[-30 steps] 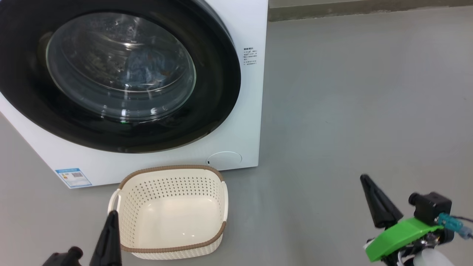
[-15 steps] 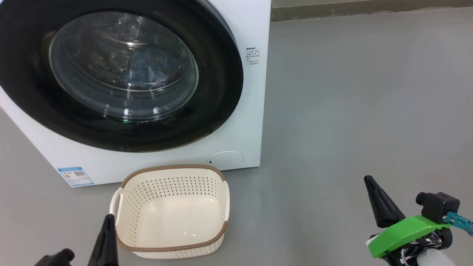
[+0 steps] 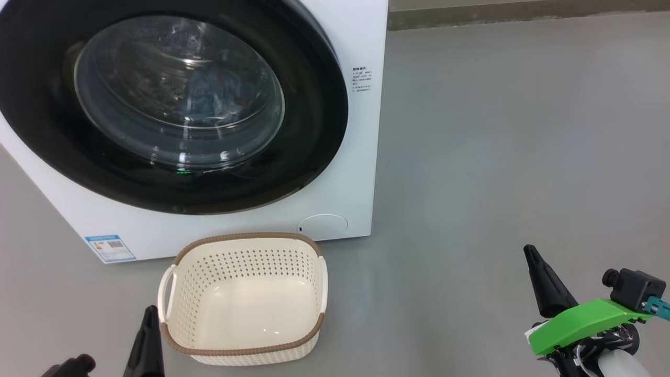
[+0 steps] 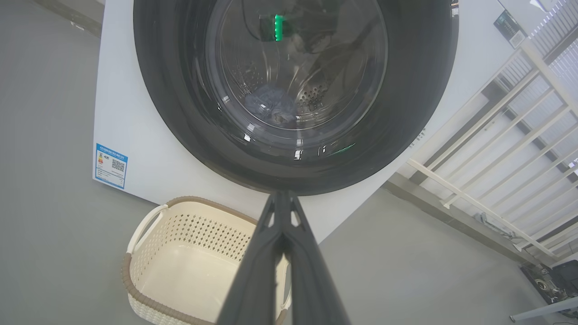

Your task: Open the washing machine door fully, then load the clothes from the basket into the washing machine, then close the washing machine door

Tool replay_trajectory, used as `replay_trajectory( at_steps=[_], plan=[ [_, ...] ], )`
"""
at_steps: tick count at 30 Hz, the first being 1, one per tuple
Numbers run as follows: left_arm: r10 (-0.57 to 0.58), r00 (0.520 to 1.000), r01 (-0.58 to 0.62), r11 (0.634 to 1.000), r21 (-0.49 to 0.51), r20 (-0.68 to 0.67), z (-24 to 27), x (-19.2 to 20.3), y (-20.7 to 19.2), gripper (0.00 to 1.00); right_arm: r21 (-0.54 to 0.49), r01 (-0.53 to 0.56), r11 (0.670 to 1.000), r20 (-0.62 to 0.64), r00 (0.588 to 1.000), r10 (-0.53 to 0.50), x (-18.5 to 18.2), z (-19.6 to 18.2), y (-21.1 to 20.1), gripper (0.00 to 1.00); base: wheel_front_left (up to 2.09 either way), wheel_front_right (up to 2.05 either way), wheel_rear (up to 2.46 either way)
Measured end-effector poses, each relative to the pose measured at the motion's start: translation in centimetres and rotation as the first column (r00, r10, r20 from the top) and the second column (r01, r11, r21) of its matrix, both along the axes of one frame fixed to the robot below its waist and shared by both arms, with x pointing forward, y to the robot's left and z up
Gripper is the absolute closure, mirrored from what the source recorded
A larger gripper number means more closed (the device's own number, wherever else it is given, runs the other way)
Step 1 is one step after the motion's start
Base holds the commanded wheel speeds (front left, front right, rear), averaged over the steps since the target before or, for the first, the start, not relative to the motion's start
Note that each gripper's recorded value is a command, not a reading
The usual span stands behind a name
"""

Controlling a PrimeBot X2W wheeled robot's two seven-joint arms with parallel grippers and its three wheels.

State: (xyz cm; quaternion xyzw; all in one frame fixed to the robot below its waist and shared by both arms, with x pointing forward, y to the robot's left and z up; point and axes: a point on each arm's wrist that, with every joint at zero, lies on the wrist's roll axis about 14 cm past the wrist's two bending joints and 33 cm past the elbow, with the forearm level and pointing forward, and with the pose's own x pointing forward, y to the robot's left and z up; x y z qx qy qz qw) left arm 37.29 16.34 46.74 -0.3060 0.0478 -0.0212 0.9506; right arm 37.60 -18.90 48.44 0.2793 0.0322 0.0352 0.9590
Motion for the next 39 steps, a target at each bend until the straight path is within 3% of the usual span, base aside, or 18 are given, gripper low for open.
replay_trajectory(
  at_steps=[20, 39],
  plan=[
    [0.043, 0.998, -0.053, 0.98, -0.19, -0.055, -0.5, -0.2, 0.7, 1.0, 0.196, 0.051, 0.979, -0.026, 0.999, -0.047, 0.5, 0.3, -0.5, 1.0, 0.0, 0.0, 0.0],
    [0.069, 0.994, -0.097, 0.928, -0.361, -0.089, -0.5, -0.1, 1.4, 1.0, 0.388, 0.095, 0.917, -0.059, 0.995, -0.078, 0.6, 0.2, -0.9, 1.0, 0.0, 0.0, 0.0]
  ],
)
